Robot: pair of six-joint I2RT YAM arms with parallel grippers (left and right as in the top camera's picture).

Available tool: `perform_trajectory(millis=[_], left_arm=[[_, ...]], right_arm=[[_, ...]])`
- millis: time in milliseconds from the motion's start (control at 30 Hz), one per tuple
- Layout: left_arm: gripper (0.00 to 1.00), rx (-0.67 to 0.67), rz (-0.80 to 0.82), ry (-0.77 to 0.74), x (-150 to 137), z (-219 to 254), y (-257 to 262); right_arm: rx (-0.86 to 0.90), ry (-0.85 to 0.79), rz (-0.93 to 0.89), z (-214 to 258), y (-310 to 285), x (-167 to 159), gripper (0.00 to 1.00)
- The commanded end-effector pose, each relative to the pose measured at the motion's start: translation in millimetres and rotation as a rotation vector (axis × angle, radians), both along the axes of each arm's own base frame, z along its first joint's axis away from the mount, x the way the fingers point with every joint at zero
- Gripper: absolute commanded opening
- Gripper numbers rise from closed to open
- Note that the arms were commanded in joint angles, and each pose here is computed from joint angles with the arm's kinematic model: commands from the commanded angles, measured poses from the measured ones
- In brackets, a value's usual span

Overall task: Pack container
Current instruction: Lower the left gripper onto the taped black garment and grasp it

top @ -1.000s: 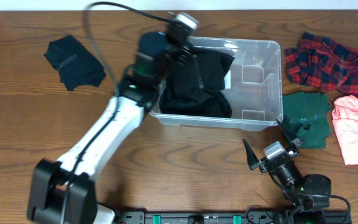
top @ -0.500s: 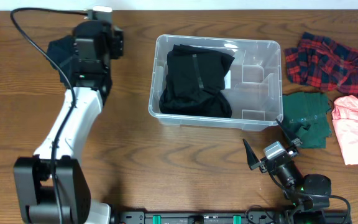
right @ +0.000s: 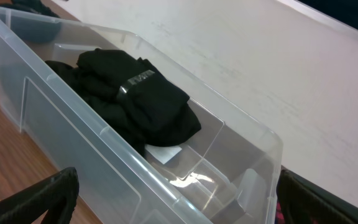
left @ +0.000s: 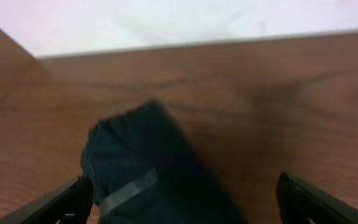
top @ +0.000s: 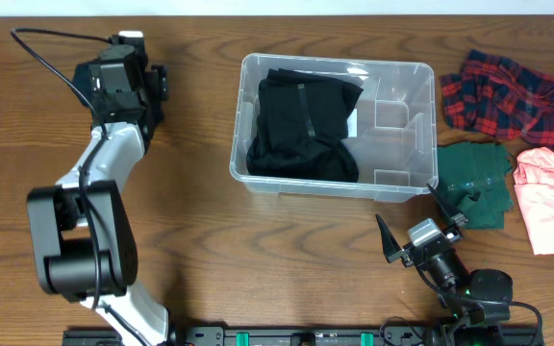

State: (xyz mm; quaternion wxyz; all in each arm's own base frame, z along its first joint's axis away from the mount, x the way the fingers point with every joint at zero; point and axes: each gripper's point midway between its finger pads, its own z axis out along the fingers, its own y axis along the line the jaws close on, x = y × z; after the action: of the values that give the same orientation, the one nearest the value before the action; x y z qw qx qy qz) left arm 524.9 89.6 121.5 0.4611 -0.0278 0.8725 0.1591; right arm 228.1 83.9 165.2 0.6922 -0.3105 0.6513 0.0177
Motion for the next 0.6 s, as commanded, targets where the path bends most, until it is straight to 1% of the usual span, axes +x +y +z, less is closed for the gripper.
perform_trajectory(millis=[0,233,333,433,567], left_arm=[[0.94,0.002,0.036,0.042,-0.9,-27.5,14.2],[0.94,-0.007,0.058,0.102,-1.6,-71.7,25.4],[0.95,-0.037,0.081,0.11,-3.0,-83.6,26.3],[0.95,-0.106,0.135,0.101,-5.2,-91.2,26.0],[0.94,-0.236,0.238,0.068,-9.0,-95.5,25.5]], right_arm=[[-0.009,-0.005,0.012,-0.4,2.2,-1.1,0.99],[-0.009,-0.005,0.012,-0.4,2.2,-1.1,0.99],[-0.008,-0.005,0.013,-0.4,2.3,-1.2,0.99],[-0.009,-0.005,0.012,-0.4,2.2,-1.1,0.99],[-0.009,-0.005,0.012,-0.4,2.2,-1.1,0.99]])
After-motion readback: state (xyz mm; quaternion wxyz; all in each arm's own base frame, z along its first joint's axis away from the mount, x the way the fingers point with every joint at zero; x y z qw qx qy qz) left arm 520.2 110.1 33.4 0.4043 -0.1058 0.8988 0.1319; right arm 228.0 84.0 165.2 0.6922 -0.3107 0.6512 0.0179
